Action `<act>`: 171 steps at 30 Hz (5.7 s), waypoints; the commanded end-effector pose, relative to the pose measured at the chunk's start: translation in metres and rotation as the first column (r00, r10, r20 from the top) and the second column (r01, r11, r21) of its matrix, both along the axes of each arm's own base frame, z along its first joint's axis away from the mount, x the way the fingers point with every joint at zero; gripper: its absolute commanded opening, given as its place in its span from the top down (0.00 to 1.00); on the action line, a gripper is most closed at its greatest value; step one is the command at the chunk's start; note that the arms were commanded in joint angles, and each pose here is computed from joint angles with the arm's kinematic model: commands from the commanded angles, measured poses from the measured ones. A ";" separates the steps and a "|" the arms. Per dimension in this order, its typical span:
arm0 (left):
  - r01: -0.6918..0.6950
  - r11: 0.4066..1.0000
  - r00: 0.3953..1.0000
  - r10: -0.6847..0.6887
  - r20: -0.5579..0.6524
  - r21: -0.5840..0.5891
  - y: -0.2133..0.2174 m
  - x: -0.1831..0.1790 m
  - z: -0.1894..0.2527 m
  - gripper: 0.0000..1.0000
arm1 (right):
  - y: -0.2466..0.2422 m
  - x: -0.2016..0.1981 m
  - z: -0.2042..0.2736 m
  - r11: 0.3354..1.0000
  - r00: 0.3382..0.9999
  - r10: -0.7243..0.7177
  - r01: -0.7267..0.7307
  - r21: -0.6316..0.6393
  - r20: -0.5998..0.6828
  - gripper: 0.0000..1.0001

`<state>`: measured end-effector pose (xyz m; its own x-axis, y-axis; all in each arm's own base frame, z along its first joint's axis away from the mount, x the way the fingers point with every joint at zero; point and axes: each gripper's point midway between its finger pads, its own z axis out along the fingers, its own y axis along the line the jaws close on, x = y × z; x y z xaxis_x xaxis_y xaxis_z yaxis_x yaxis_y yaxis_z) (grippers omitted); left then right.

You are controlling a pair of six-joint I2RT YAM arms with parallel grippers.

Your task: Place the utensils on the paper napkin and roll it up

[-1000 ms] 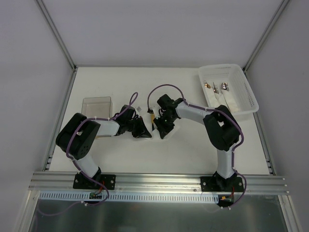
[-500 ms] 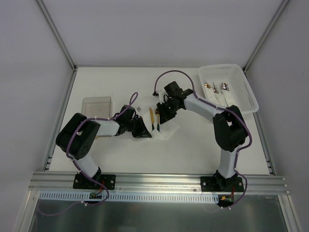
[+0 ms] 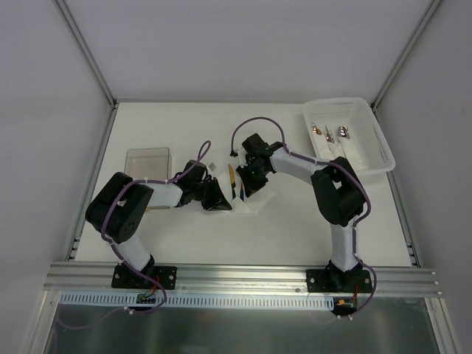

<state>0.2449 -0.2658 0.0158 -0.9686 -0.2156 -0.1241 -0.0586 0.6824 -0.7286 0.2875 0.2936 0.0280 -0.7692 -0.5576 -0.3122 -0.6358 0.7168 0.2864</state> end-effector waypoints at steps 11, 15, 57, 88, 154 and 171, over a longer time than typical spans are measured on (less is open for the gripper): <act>-0.001 0.999 1.000 0.002 -0.030 0.054 0.006 -0.007 -0.014 0.97 | 0.004 0.005 -0.010 0.998 0.998 -0.054 0.053 -0.039 -0.032 0.94; 0.001 0.998 1.000 0.001 -0.030 0.056 0.006 -0.007 -0.015 0.97 | 0.004 0.002 -0.010 0.997 0.997 -0.061 0.059 -0.044 -0.045 0.88; 0.000 0.998 0.999 0.003 -0.053 0.062 0.007 -0.009 -0.022 0.97 | 0.009 -0.009 0.087 0.985 0.998 0.060 -0.063 0.163 0.027 0.83; 0.054 0.996 0.997 -0.051 -0.051 0.072 0.008 -0.014 -0.020 0.95 | 0.022 -0.025 0.053 0.945 0.984 0.128 -0.083 0.318 -0.123 0.72; -0.469 0.854 0.882 0.466 0.071 0.226 0.089 -0.019 0.020 0.47 | 0.004 -0.039 -0.020 0.983 0.973 0.096 -0.060 0.173 -0.209 1.00; -0.600 0.789 0.800 0.590 0.107 0.133 0.089 0.006 0.014 0.48 | 0.005 -0.038 -0.020 0.984 0.970 0.094 -0.057 0.167 -0.224 1.00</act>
